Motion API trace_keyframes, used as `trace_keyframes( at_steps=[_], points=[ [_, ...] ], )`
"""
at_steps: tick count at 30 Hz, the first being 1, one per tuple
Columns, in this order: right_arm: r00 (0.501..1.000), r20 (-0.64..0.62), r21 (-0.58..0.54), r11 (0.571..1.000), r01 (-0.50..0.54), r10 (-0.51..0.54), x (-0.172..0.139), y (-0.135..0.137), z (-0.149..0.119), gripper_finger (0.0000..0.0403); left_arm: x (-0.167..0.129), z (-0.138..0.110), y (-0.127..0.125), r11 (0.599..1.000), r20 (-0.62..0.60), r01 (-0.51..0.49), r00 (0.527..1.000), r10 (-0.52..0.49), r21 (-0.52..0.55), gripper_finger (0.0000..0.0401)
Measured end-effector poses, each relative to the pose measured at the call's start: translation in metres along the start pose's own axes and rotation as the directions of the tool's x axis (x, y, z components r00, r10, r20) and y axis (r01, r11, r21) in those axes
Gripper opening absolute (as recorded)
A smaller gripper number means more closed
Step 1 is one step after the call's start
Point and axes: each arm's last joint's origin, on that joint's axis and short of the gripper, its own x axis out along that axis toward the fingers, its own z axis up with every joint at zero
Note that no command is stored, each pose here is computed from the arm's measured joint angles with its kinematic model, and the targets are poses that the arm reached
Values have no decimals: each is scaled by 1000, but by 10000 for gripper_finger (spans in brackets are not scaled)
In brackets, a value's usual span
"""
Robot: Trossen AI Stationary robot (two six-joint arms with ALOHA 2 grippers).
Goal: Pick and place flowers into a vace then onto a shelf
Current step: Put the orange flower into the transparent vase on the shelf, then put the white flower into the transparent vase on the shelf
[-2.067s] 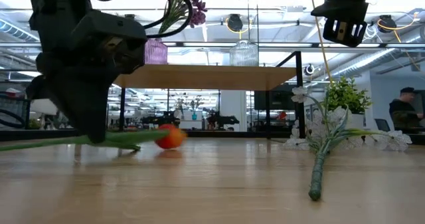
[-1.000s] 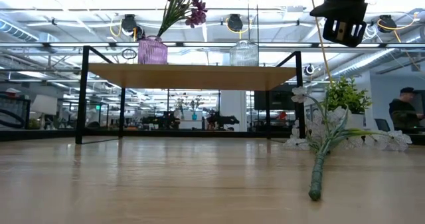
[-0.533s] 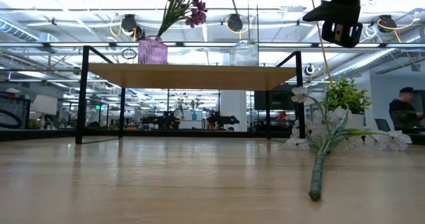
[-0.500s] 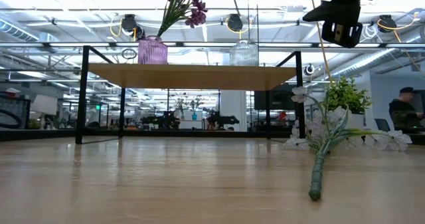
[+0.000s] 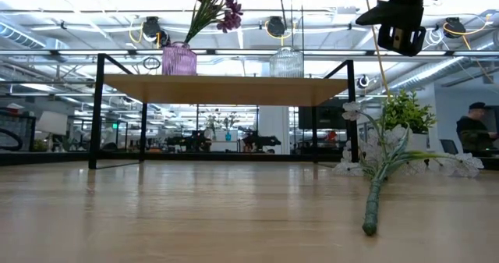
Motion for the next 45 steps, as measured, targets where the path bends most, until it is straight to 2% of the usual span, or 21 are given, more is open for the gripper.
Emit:
trace_keyframes(
  at_steps=[5, 16, 22, 31, 35, 45],
  points=[
    [1000, 0, -7, 1000, 0, 0, 0, 0, 0, 125, 13, -12, 0, 999, -167, 46, 985, -49, -24, 11],
    [1000, -1, -11, 1000, 0, 0, 0, 0, 0, 125, 13, -13, -1, 998, -178, 48, 983, -54, -33, 14],
    [1000, -1, -11, 1000, 0, 0, 0, 0, 0, 125, 13, -20, 0, 993, -245, 45, 967, -69, -105, 8],
    [1000, -4, -11, 1000, -3, 3, 0, 0, 0, 125, 14, -35, 11, 975, -340, -21, 939, -57, -221, 81],
    [1000, -4, -11, 1000, -3, 3, 0, 0, 0, 125, 14, -40, 14, 967, -380, -45, 923, -55, -250, 85],
    [1000, -7, -12, 1000, -5, 5, 0, 0, 0, 125, 15, -39, 16, 951, -361, -69, 931, -47, -302, 87]
  ],
)
